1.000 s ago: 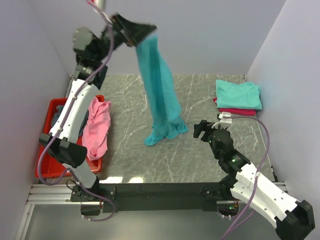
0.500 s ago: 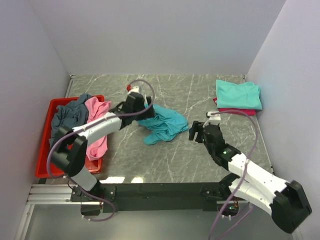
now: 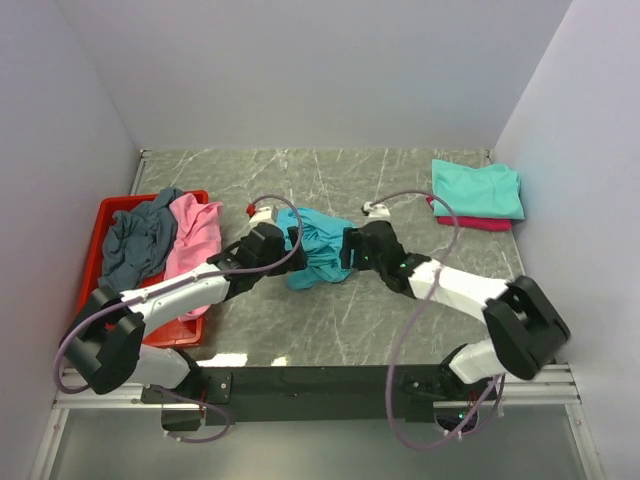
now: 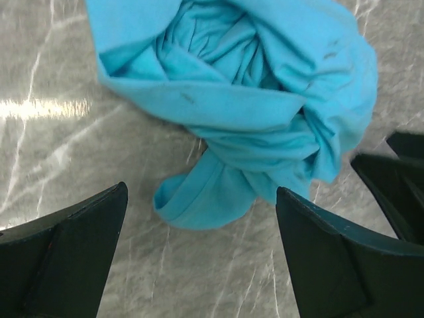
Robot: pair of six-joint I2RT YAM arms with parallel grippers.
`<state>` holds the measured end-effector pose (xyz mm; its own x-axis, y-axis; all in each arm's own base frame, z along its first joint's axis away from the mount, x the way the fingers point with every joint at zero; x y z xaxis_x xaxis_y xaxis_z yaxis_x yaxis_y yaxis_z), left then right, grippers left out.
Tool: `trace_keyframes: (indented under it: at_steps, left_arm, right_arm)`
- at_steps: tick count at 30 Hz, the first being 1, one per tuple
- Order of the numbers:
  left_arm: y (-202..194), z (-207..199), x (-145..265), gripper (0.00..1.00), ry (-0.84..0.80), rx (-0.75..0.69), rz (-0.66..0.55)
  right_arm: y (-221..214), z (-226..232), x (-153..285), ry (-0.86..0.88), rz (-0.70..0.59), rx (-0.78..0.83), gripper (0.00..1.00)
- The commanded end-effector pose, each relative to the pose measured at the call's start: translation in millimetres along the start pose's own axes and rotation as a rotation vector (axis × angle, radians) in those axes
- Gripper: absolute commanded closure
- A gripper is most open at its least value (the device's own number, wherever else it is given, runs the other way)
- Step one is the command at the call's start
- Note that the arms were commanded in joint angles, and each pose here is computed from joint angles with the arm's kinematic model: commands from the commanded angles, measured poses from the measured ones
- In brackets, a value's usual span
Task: Fold and stack the t-shirts
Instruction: Move the tshirt to the center of the board
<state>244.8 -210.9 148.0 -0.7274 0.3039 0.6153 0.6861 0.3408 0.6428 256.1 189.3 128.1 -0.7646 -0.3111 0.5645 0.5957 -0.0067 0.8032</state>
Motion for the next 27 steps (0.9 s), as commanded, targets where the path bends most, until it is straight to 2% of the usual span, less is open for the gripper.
trace_keyframes:
  at_steps: [1,5,7,8,10,12,13,14,18,21,27]
  left_arm:
    - [2.6,-6.9,7.5,0.01,-0.041,0.044,-0.041]
    - [-2.1,-4.3,13.5,0.01,-0.046,0.049,-0.045]
    - [-3.7,-7.3,14.2,0.01,-0.067,0.05,-0.045]
    - [-5.8,-7.9,13.7,0.01,-0.075,0.045,-0.043]
    - [-11.6,-14.2,12.7,0.01,-0.101,0.023,-0.039]
    - [-15.6,-21.4,7.2,0.0,-0.116,0.004,-0.041]
    - [-20.4,-27.8,6.4,0.01,-0.131,-0.014,-0.033]
    - [-22.4,-33.3,2.0,0.01,-0.129,-0.029,-0.027]
    - [-28.9,-51.5,-1.1,0.01,-0.141,-0.073,-0.038]
    - [-30.6,-61.2,-8.3,0.01,-0.155,-0.088,-0.054]
    - [-43.4,-71.3,-36.6,0.01,-0.137,-0.116,-0.014]
  right_arm:
    - [9.6,15.2,-22.8,0.015,0.019,0.013,0.27]
    - [3.1,28.6,-38.8,0.033,0.084,0.047,0.29]
    - [-5.6,31.8,-44.6,0.042,0.13,0.054,0.34]
    - [-7.1,33.2,-46.2,0.042,0.14,0.053,0.44]
    - [-8.1,34.6,-47.2,0.032,0.151,0.058,0.56]
    - [-3.7,34.5,-45.6,0.022,0.144,0.059,0.77]
    - [-2.3,31.1,-39.8,0.0,0.155,0.061,0.92]
    - [2.3,29.7,-36.6,-0.024,0.143,0.06,1.0]
    - [25.4,18.7,-10.3,-0.106,0.08,0.07,1.0]
    - [46.8,15.6,19.2,-0.104,0.01,0.061,1.0]
    - [48.3,11.7,33.7,-0.105,0.003,0.05,1.0]
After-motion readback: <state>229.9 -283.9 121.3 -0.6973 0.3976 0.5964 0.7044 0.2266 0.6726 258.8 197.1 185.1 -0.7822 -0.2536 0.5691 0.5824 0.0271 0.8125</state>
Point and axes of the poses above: each gripper's point midway between its finger pads, its own x axis back along the fingers, its own z axis along the line the jaws close on, y = z × x, the point moved 7 cm from there along x, back along the fingers, and after that the axes turned 4 degrees about x, right-handed, at the moved point
